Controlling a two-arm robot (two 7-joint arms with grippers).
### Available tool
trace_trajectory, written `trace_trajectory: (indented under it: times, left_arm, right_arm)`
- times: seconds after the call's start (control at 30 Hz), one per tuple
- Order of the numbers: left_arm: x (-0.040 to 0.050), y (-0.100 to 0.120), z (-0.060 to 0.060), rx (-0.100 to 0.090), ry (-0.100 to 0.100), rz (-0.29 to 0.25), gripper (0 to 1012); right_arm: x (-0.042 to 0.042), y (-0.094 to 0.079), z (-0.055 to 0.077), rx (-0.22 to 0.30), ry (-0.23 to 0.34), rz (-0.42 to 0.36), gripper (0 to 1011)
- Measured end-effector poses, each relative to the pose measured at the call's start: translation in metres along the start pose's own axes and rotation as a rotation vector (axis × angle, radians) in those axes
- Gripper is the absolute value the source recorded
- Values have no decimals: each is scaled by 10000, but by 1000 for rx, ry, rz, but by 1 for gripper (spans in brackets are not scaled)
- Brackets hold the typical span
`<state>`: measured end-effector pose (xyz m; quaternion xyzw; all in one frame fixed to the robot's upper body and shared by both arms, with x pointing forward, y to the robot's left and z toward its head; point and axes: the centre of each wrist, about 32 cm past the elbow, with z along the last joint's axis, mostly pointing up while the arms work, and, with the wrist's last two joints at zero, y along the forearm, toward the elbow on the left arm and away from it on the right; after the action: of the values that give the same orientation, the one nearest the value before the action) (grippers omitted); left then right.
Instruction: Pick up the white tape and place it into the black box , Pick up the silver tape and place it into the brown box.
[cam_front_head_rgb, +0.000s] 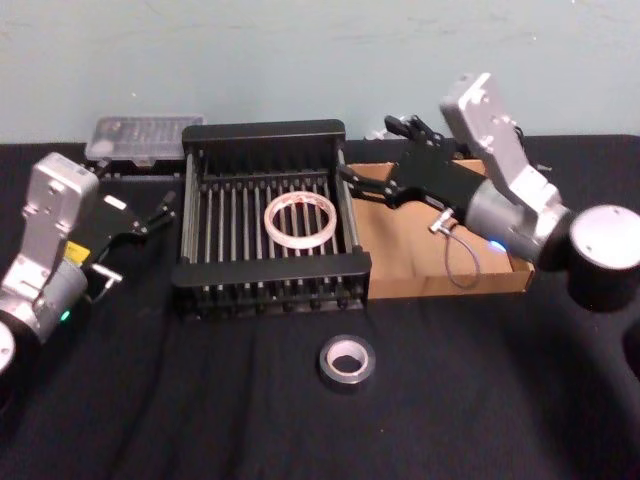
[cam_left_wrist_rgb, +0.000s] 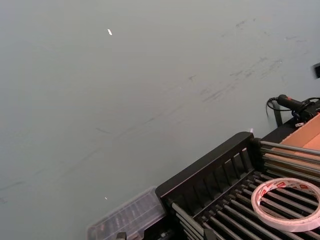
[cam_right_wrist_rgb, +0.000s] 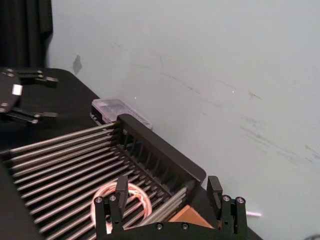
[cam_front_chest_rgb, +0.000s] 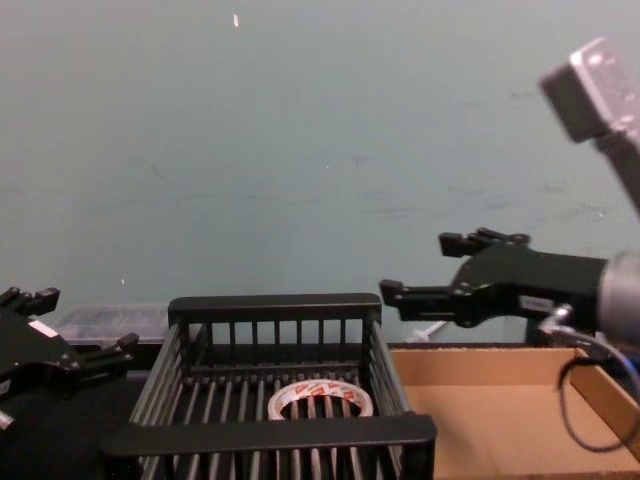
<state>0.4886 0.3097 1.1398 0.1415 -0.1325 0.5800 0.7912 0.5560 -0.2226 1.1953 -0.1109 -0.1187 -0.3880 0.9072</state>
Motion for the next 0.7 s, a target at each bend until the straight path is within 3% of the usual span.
trace_trajectory:
  times: [0.23, 0.33, 0.7]
  left_arm:
    - [0, 0, 0, 0, 0, 0, 1001]
    - [0, 0, 0, 0, 0, 0, 1001]
    - [0, 0, 0, 0, 0, 0, 1001]
  right_arm:
    - [-104, -376, 3, -5, 22, 18, 1002]
    - [-198, -584, -15, -19, 35, 38, 1002]
    - [-392, -960, -85, -105, 97, 95, 1002]
